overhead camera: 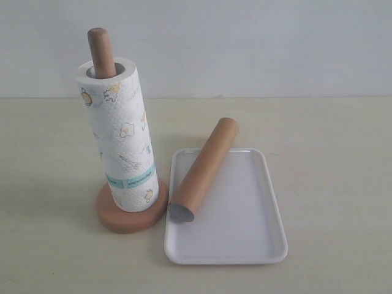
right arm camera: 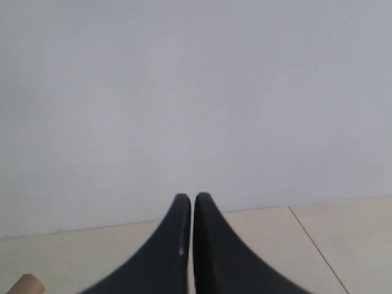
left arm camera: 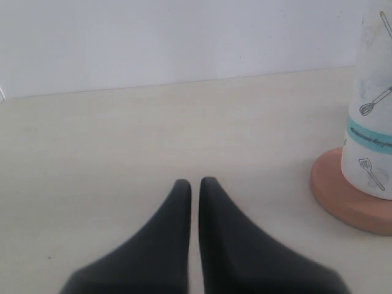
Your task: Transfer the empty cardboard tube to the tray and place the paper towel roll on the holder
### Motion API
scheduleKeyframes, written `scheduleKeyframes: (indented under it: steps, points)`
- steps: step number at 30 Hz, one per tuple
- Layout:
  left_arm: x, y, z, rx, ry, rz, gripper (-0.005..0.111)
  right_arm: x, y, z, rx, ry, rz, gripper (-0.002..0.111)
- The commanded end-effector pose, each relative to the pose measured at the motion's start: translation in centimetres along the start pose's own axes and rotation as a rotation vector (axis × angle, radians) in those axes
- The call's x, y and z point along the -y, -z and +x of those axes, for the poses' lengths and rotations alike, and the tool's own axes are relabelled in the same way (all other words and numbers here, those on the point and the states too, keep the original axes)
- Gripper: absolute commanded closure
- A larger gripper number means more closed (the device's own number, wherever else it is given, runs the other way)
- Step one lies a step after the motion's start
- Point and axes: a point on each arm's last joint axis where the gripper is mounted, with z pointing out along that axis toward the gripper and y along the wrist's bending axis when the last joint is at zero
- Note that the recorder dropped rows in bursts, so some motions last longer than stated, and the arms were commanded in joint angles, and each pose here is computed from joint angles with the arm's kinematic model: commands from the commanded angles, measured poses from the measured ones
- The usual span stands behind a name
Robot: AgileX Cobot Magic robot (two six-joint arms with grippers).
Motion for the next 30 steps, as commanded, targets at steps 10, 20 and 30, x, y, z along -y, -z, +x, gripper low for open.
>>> scheduleKeyframes:
  steps: [10, 20, 30]
  points:
    - [0.0, 0.0, 0.1, 0.001, 0.0, -0.001, 0.103, -1.9, 0.7, 8.6, 0.197, 0.051, -0.077, 0.107]
    - [0.0, 0.0, 0.1, 0.001, 0.0, -0.001, 0.103, -3.0, 0.4, 9.7, 0.211, 0.035, -0.195, 0.107]
    - [0.0, 0.0, 0.1, 0.001, 0.0, -0.001, 0.103, -3.3, 0.2, 10.6, 0.132, 0.017, -0.23, 0.107]
